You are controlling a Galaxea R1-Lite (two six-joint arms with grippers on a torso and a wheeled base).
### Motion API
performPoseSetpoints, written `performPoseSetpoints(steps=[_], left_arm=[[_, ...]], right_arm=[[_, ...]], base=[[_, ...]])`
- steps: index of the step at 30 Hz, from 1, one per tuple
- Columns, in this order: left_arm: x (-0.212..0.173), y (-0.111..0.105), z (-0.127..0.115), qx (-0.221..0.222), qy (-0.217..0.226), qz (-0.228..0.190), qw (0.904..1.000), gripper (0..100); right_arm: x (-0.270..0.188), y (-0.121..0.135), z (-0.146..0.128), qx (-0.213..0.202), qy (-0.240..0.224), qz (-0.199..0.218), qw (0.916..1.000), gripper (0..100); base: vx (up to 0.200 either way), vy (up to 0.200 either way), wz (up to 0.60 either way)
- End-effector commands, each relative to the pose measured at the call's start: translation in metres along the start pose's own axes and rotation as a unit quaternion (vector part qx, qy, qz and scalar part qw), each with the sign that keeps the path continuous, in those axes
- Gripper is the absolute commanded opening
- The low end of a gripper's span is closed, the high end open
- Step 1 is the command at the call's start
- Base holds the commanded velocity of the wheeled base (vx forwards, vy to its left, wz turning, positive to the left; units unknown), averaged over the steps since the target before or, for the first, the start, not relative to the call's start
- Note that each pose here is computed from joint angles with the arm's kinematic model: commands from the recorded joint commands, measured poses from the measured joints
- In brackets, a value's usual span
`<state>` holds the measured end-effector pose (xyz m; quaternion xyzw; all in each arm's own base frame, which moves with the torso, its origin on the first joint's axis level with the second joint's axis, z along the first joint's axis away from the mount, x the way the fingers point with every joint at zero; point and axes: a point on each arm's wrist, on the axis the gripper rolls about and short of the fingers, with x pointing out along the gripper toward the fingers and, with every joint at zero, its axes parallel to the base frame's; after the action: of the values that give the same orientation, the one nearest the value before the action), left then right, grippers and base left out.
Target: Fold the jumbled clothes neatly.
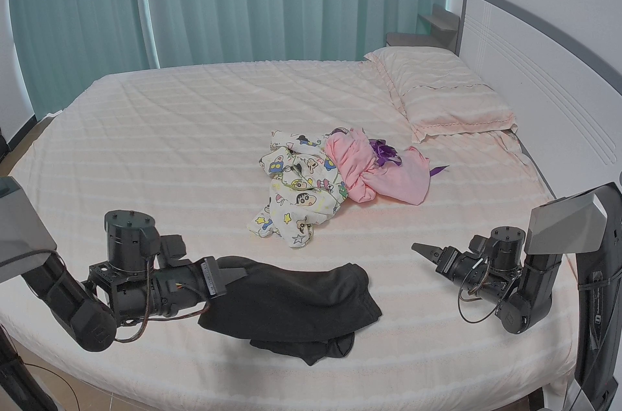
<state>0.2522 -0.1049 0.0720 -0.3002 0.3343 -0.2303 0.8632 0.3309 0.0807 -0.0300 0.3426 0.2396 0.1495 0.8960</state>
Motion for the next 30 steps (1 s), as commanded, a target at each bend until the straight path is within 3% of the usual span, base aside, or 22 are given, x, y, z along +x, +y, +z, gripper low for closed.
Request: performPoseSetpoints(steps=[1, 9, 20, 21, 30], left_arm=[[-0.005, 0.068, -0.020, -0.025, 0.024, 0.082, 0.9961, 0], [-0.004, 0.106, -0.046, 0.019, 0.059, 0.131, 0.9895, 0], [-0.001, 0.115, -0.048, 0.016, 0.057, 0.162, 0.9850, 0], [-0.001, 0.115, -0.048, 0.016, 0.056, 0.162, 0.9851, 100], [-0.007, 0.119, -0.037, -0.029, 0.019, 0.167, 0.9853, 100]], right_arm=[[0.001, 0.000, 0.000, -0.001, -0.003, 0.004, 1.0000, 100], [0.001, 0.000, -0.003, -0.002, 0.000, 0.003, 1.0000, 100], [0.003, -0.001, -0.009, -0.005, 0.009, 0.001, 0.9999, 100], [0.003, -0.001, -0.009, -0.005, 0.009, 0.001, 0.9999, 100], [0.003, 0.000, -0.009, -0.005, 0.010, 0.002, 0.9999, 100]], base=[[0.000, 0.000, 0.00], [0.000, 0.000, 0.00], [0.000, 0.000, 0.00], [0.000, 0.000, 0.00], [0.000, 0.000, 0.00]])
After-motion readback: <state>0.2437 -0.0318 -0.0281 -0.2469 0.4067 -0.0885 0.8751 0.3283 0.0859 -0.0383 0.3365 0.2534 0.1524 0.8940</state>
